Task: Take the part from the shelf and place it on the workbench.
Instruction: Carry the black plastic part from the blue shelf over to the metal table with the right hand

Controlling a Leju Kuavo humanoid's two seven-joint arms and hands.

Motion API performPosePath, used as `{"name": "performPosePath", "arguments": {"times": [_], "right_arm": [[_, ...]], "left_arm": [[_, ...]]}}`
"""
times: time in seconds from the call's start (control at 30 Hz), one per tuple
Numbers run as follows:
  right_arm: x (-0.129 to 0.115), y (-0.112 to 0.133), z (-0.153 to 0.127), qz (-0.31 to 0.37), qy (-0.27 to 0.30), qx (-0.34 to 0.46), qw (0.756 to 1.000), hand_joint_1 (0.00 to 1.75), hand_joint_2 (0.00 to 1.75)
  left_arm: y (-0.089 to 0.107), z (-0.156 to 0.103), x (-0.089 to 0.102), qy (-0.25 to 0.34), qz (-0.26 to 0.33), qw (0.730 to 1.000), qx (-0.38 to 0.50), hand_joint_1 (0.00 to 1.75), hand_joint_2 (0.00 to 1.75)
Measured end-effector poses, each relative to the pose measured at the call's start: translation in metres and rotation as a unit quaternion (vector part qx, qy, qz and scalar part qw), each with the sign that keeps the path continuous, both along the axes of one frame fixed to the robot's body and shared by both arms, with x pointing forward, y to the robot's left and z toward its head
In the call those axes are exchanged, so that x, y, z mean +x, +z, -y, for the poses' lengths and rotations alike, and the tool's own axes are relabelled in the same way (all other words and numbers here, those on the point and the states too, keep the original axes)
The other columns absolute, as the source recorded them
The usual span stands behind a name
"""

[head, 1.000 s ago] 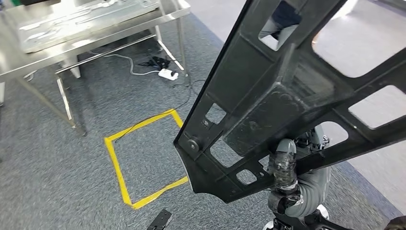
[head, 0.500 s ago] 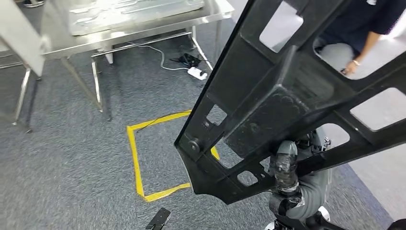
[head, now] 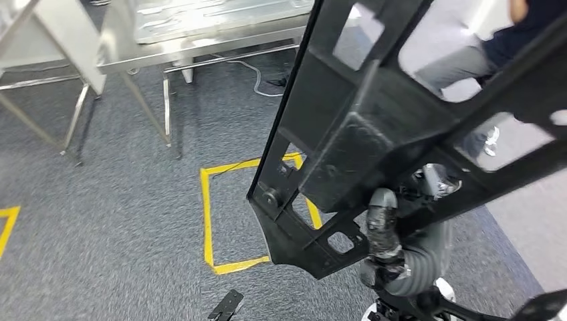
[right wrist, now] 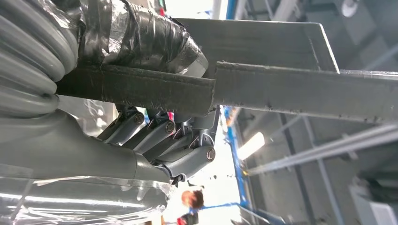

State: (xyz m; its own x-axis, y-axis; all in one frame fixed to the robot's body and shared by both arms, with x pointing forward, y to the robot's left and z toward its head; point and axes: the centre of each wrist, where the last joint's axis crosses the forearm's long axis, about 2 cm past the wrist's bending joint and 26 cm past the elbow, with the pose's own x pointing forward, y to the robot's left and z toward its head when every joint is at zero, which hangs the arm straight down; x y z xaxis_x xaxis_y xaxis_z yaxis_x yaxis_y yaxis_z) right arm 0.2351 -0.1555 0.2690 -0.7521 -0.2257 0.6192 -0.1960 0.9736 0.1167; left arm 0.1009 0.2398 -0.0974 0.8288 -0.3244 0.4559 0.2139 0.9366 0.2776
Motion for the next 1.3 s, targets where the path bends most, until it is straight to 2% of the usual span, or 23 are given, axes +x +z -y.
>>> {"name": "performPosePath", "arguments": {"times": [0.9, 1.3], "right_arm": [[0.007, -0.0031, -0.0032, -0.009, 0.011, 0.006, 1.0, 1.75, 1.75], [0.0092, -0.0061, -0.0049, -0.015, 0.019, 0.014, 1.0, 1.75, 1.75]], "left_arm": [[0.0006, -0.0028, 0.0049, -0.002, 0.002, 1.0, -0.017, 0.0, 1.75], [-0.0014, -0.0048, -0.0027, -0.005, 0.001, 1.0, -0.024, 0.0, 1.75]]}}
